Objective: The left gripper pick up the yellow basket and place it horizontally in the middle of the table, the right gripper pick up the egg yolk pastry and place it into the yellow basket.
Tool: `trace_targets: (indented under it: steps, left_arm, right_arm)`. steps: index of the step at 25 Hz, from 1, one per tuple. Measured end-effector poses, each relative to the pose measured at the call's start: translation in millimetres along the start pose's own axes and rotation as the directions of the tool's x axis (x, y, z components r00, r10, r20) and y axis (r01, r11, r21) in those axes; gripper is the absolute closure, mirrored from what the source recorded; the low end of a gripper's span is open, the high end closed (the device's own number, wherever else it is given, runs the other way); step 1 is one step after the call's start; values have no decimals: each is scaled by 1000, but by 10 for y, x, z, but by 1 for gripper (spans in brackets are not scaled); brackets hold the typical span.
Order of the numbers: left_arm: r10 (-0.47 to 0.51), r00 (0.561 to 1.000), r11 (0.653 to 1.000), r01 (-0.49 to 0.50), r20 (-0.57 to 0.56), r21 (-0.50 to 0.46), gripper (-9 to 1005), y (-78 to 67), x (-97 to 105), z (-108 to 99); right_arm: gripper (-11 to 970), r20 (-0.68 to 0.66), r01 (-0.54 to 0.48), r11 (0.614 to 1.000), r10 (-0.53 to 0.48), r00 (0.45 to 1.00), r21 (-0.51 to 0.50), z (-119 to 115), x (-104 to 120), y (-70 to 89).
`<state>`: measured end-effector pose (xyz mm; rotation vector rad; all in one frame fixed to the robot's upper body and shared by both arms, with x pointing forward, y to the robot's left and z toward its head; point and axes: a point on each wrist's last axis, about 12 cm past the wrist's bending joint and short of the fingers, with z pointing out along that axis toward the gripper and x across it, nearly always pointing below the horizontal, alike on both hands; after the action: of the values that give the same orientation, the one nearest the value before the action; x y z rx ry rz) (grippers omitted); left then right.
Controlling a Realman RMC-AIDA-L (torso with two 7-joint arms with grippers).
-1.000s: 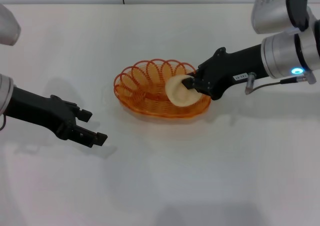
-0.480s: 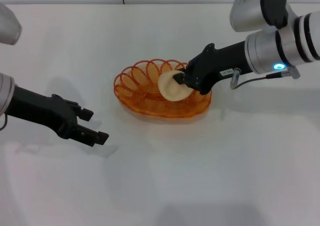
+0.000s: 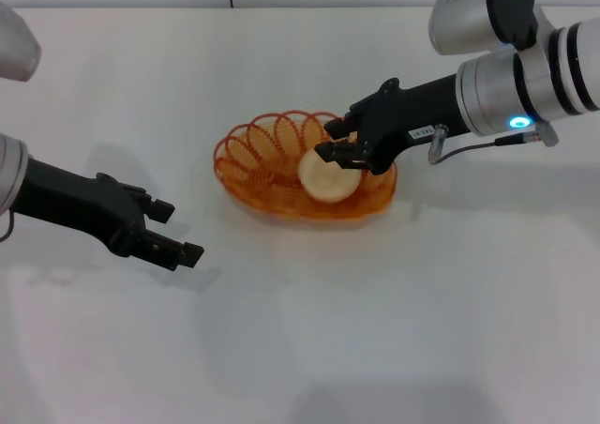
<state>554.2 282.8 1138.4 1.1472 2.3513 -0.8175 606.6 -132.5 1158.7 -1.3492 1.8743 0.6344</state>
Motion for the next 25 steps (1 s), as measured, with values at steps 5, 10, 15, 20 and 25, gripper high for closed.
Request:
trace_targets:
  steps: [5, 10, 15, 20, 25]
  left_arm:
    - [-3, 1000, 1000, 3, 7, 1, 109, -1, 5, -4]
    - [5, 1000, 1000, -5, 17, 1, 109, 1, 58, -17]
    - [37, 998, 999, -37, 45, 3, 109, -7, 129, -48]
    - [71, 994, 997, -71, 87, -3, 108, -18, 278, -113]
    - [94, 985, 996, -91, 143, -24, 108, -20, 436, -189]
  right_arm:
    - [664, 13, 0, 1000, 0, 1000, -7, -11, -24, 13]
    - [437, 53, -20, 999, 21, 998, -28, -117, 35, 68]
    - [255, 138, -24, 1000, 26, 990, -18, -363, 205, 174]
    - [149, 179, -79, 996, 83, 980, -29, -598, 438, 247]
    - [109, 196, -127, 991, 134, 971, -49, -753, 637, 316]
